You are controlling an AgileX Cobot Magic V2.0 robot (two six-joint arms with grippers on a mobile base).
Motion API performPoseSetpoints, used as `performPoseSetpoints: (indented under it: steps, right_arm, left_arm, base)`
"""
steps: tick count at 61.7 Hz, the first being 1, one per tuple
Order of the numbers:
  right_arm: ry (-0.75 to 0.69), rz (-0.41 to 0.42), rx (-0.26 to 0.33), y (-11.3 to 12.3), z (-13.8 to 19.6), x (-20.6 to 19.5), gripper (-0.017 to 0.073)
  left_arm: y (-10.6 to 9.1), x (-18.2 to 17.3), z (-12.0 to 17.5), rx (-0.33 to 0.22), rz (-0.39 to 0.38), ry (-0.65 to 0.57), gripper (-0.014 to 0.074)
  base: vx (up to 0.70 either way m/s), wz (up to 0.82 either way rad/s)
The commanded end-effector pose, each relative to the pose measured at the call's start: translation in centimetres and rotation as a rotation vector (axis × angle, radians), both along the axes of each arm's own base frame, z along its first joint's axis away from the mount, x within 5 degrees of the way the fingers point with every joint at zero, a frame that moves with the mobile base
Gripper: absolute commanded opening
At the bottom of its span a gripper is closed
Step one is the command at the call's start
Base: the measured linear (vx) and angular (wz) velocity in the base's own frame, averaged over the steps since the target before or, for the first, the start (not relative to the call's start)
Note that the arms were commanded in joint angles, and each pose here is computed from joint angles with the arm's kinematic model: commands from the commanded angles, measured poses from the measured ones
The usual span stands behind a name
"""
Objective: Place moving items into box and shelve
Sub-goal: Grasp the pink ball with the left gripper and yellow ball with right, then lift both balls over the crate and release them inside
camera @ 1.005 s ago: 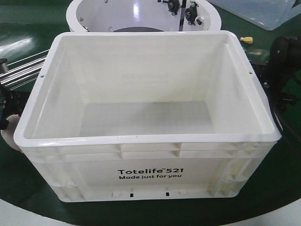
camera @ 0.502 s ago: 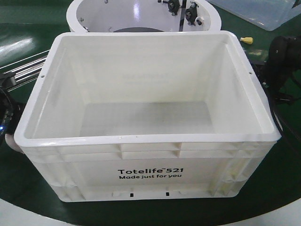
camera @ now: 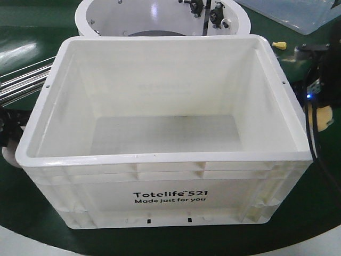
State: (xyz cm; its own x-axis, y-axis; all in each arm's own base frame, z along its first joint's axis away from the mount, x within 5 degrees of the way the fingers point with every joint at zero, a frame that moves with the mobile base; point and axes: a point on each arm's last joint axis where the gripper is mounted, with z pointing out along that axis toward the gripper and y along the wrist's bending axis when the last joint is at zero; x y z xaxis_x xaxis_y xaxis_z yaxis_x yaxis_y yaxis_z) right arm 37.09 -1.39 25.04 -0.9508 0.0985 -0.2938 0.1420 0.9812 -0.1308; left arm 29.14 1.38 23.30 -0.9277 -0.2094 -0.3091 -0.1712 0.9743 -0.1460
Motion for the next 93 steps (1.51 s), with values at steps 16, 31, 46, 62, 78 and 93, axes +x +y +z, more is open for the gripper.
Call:
performPoseSetpoints:
  steps: [16, 31, 46, 62, 78, 93]
  right_arm:
    - [-0.609, 0.040, -0.031, -0.1, 15.7, -6.9, -0.0006]
    - [-0.882, 0.213, 0.263, 2.9, 20.8, -11.0, -0.0006]
    - [-0.787, 0.632, 0.479, 9.9, 19.7, -11.0, -0.0001]
    - [-0.570, 0.827, 0.435, 16.3, 14.6, -8.7, 0.0131]
    - [-0.444, 0.814, 0.470, 18.6, 11.0, -6.9, 0.0540]
    - [-0.476, 0.778, 0.478, 18.4, 11.3, -6.7, 0.0648]
  left_arm:
    - [-0.5, -3.5, 17.5, 0.041, -0.006, -0.633, 0.0000]
    - [-6.0, -4.8, 24.0, -0.287, -0.326, -0.872, 0.0000]
    - [-12.9, -2.7, 20.5, -0.583, -0.658, -0.656, 0.0000]
    - [-16.1, -0.2, 15.6, -0.571, -0.788, -0.452, 0.0115]
    - [-17.0, 1.2, 14.0, -0.504, -0.787, -0.460, 0.0466]
    - [-16.9, 1.6, 14.3, -0.509, -0.740, -0.487, 0.0552]
  base:
    - [0.00, 0.00]
    - [0.00, 0.00]
    - [0.00, 0.00]
    - [0.00, 0.00]
    - [0.00, 0.00]
    - [0.00, 0.00]
